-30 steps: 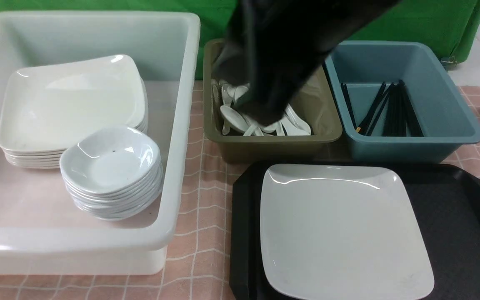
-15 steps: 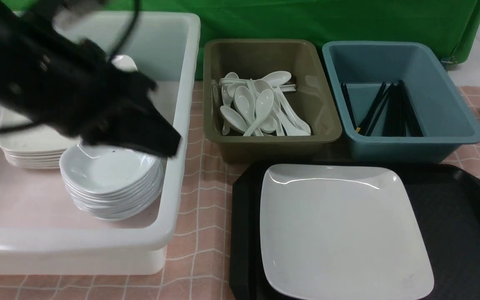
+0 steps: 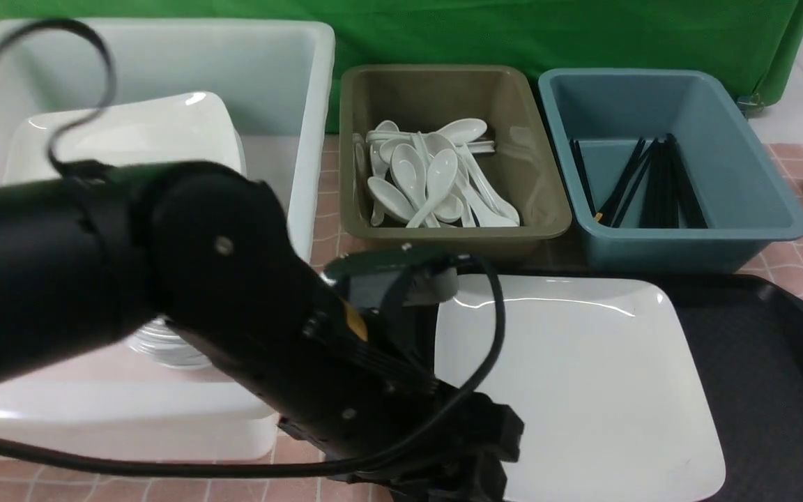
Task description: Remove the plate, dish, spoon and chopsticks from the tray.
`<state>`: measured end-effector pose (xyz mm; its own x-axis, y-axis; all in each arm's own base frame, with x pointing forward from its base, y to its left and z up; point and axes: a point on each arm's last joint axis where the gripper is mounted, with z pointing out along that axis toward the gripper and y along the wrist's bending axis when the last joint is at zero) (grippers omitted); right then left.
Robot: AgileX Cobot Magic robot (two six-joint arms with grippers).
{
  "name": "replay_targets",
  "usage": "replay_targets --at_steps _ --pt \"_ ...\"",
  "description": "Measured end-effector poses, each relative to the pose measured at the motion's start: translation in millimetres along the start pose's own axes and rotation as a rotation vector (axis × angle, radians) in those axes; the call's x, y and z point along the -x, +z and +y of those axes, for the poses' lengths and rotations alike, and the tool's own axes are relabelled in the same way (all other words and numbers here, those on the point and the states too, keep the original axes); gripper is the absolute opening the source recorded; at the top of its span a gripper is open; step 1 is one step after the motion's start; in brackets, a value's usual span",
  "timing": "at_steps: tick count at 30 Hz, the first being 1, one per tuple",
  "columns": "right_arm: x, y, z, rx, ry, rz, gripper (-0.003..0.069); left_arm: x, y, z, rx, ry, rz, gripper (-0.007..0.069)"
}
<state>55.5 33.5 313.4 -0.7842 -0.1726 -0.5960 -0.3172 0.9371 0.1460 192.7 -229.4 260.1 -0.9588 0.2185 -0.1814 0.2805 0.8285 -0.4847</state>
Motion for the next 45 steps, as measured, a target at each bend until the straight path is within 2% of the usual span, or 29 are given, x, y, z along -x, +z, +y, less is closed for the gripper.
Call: replay_targets --at_steps 5,15,23,26,33,42,45 --pt "1 1 0 0.004 -0.004 -0.009 0.003 14 37 9 0.037 -0.079 -0.007 0.0487" --pt "1 1 0 0.004 -0.011 -0.009 0.003 24 93 30 0.095 -0.156 0.016 0.0477" --pt "1 0 0 0.005 -0.016 -0.011 0.003 31 108 33 0.071 -0.22 -0.03 0.0476" --pt "1 0 0 0.005 -0.017 -0.01 0.003 32 112 30 0.02 -0.25 -0.031 0.0476" --pt "1 0 1 0.007 -0.018 -0.015 0.003 33 116 21 -0.076 -0.212 -0.046 0.0476" --pt "2 0 1 0.01 -0.018 -0.022 0.003 44 114 31 0.009 -0.077 -0.161 0.0476" --pt "2 0 1 0.011 -0.017 -0.025 0.003 47 116 32 0.014 -0.085 -0.197 0.0476"
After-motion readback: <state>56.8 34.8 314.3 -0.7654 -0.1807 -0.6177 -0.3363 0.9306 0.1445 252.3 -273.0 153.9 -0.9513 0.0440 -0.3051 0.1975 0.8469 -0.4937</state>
